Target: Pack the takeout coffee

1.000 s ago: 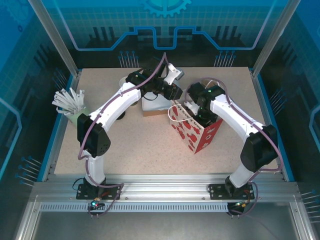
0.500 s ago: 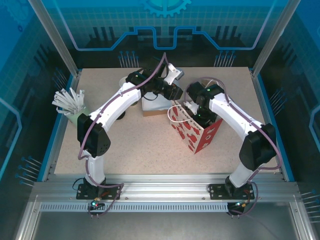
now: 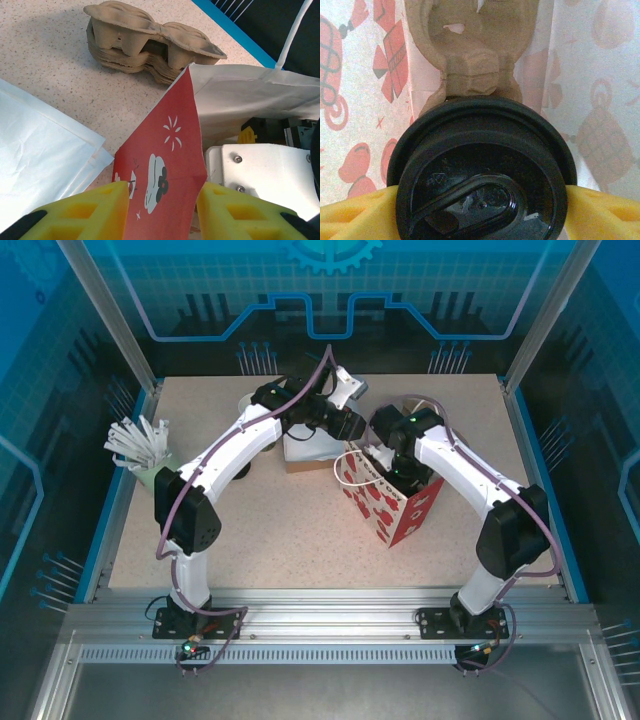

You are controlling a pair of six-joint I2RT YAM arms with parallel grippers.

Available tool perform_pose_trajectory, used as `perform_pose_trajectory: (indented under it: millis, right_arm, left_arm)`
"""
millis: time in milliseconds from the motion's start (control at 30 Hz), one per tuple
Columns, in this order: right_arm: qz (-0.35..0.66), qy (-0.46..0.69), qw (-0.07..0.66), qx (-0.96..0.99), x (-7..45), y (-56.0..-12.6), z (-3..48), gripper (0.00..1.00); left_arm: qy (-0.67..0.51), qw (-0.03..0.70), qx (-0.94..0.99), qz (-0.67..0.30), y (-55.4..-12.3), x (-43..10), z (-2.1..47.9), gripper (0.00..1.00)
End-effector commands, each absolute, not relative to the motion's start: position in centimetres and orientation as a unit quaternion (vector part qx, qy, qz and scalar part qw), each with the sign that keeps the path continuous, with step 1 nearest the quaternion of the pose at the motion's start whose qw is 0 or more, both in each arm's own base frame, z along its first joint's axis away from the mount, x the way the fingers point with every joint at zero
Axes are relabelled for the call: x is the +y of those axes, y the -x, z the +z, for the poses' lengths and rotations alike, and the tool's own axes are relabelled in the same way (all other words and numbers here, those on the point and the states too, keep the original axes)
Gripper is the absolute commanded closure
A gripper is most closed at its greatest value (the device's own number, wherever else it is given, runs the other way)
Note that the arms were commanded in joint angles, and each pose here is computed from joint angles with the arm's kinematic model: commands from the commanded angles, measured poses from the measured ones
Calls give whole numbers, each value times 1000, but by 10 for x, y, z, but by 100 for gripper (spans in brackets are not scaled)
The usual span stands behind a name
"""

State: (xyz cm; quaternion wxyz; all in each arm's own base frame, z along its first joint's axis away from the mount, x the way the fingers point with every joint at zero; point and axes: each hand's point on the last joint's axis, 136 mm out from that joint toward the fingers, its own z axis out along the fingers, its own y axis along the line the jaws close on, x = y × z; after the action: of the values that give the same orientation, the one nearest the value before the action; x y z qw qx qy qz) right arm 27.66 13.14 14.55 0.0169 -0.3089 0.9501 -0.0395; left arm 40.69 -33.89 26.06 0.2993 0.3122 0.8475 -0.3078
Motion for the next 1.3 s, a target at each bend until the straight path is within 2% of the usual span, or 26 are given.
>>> perform_pose_trajectory:
  millis: [0,367,800,1267]
  right_arm:
    - [-52,313,11,948,129,-274,150,18]
    - [-45,315,36,947,130,-272,167,8]
    - [-12,317,82,945,139,-268,199,8]
    - [33,317,204,926,145,-265,283,8]
  left_arm:
    - [-309,324,839,-309,-405,-333,290,58]
    - [-309,327,838,-309,-404,-332,292,58]
    - [-307,331,837,-310,-404,-331,296,58]
    - [-299,344,832,-315,-409,-334,309,57]
